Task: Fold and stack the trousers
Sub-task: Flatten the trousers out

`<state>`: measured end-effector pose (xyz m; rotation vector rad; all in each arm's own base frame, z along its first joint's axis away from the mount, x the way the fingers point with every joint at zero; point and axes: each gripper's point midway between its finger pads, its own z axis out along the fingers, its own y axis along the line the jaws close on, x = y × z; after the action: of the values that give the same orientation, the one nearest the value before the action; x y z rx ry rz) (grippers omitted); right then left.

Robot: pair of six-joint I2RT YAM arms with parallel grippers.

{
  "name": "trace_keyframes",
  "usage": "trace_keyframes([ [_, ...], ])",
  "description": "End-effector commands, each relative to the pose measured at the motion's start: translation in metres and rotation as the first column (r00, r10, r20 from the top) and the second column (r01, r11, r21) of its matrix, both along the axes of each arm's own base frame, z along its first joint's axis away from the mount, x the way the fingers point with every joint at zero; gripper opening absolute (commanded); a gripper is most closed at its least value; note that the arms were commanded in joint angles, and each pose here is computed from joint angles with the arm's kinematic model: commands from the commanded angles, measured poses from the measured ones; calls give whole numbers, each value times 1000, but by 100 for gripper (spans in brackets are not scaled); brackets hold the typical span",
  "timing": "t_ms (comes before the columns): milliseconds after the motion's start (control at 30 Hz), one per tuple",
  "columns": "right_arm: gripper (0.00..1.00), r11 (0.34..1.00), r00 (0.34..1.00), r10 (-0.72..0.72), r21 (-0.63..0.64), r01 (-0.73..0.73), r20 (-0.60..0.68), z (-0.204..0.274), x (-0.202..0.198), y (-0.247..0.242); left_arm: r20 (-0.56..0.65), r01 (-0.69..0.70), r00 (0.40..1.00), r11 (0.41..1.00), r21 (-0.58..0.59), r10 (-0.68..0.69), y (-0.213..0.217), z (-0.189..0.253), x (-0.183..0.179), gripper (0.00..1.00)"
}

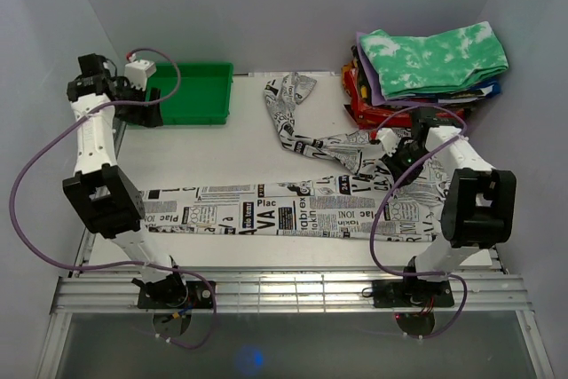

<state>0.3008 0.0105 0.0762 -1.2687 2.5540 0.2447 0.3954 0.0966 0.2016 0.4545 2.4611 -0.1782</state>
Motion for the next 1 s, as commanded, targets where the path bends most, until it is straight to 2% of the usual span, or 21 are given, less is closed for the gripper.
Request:
trace_keyframes([
  [0, 22, 998, 998, -2, 64, -2, 55, 13, 16, 14, 86, 56, 995, 981, -183, -41, -70, 31, 42, 79],
  [33, 26, 994, 997, -13, 113, 3, 81, 25, 29, 25, 82, 29, 997, 978, -207, -12, -75, 33, 49, 79],
  [67, 36, 981, 988, -42, 196, 13, 147, 58, 55, 48, 80, 15, 997, 975, -221, 2, -78, 34, 51, 80],
  [133, 45, 963, 985, -6, 265, -41, 174, 75, 80, 91, 71, -25, 997, 971, -238, 43, -78, 31, 57, 80],
  [167, 54, 948, 981, 8, 309, -69, 194, 88, 91, 112, 54, -54, 996, 966, -252, 70, -78, 28, 59, 81],
  [200, 58, 929, 964, 12, 353, -109, 266, 117, 111, 143, 48, -68, 995, 965, -253, 82, -76, 27, 60, 82],
  [267, 65, 913, 965, 37, 384, -139, 261, 110, 129, 179, 41, -94, 993, 961, -259, 108, -75, 27, 65, 83],
  [300, 66, 896, 947, 72, 396, -200, 314, 128, 137, 208, 40, -101, 993, 959, -263, 115, -75, 28, 66, 84],
  [333, 66, 897, 951, 87, 393, -205, 297, 109, 149, 225, 36, -108, 992, 957, -268, 122, -75, 29, 67, 84],
  [500, 66, 865, 946, 74, 452, -219, 315, 95, 185, 301, 7, -147, 988, 949, -280, 155, -74, 36, 66, 85],
  [567, 72, 845, 945, 57, 489, -217, 321, 81, 197, 322, -3, -159, 986, 952, -263, 164, -73, 34, 61, 85],
  [667, 74, 835, 942, 114, 483, -262, 314, 53, 186, 346, -3, -183, 982, 958, -222, 187, -67, 35, 50, 85],
  [800, 68, 872, 942, 200, 389, -297, 270, 0, 160, 352, -13, -203, 979, 960, -194, 204, -64, 31, 37, 85],
  [900, 44, 910, 948, 231, 295, -290, 217, -30, 147, 331, -17, -203, 979, 961, -186, 203, -63, 28, 34, 85],
  [933, 27, 917, 948, 241, 271, -293, 210, -33, 144, 325, -13, -202, 979, 961, -190, 203, -63, 29, 35, 85],
  [967, 17, 922, 945, 267, 235, -308, 190, -43, 136, 314, -9, -196, 980, 961, -195, 198, -64, 29, 38, 84],
])
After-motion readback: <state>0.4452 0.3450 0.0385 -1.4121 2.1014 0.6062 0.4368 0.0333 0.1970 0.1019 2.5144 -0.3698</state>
